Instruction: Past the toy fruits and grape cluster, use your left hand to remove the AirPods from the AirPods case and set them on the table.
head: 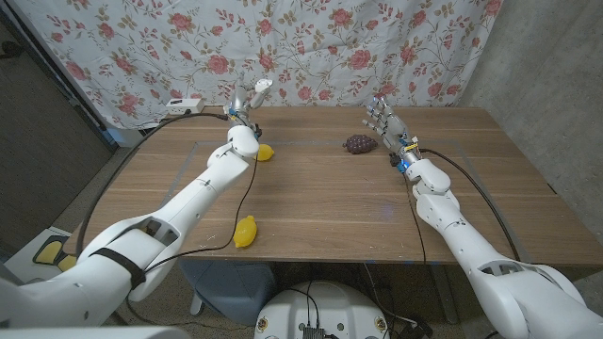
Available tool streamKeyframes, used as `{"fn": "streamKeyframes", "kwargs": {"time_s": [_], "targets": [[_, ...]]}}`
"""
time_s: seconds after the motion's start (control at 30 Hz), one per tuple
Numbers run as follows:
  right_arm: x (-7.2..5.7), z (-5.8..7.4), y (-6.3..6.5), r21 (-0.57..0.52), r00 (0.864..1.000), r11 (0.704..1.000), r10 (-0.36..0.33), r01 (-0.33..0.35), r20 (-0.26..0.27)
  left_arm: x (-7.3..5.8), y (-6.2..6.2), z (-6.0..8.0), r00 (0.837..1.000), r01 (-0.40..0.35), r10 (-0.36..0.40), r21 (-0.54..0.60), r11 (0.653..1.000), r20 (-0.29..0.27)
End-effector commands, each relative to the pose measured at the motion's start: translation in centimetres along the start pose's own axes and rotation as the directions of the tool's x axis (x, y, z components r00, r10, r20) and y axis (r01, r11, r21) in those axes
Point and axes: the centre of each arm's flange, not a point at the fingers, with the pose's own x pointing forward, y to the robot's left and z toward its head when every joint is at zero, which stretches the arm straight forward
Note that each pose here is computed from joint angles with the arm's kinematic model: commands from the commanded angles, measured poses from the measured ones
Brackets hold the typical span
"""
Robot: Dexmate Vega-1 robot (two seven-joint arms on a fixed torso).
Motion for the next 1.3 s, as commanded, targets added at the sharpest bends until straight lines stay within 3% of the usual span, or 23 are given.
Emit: {"fn": "streamKeyframes", "kwargs": {"time_s": [0.03,0.3,0.5,1.07,1.3], "targets": [[0.1,0.6,1.2,-0.055,1.000,0.998,-0.015,0.015,-0.008,0.6,-1.2,0.9,0.996,0.079,-0.075,-0.081,0.994,0.048],[0.3,1.4,2.2,-0.131,0.999,0.991,-0.020,0.016,-0.030,0.7,-2.2,1.5,0.991,0.121,-0.111,-0.139,0.983,0.077],[0.1,2.1,2.9,-0.222,0.998,0.974,-0.045,0.031,-0.054,0.7,-2.3,1.6,0.992,0.108,-0.097,-0.161,0.981,0.077],[0.4,2.1,4.1,-0.246,0.997,0.969,-0.044,0.029,-0.056,-0.1,-3.2,2.1,0.985,0.170,-0.154,-0.273,0.947,0.080],[0.8,2.2,4.6,-0.267,0.998,0.964,-0.033,0.015,-0.061,-0.2,-4.1,2.3,0.980,0.199,-0.182,-0.310,0.930,0.083]]}}
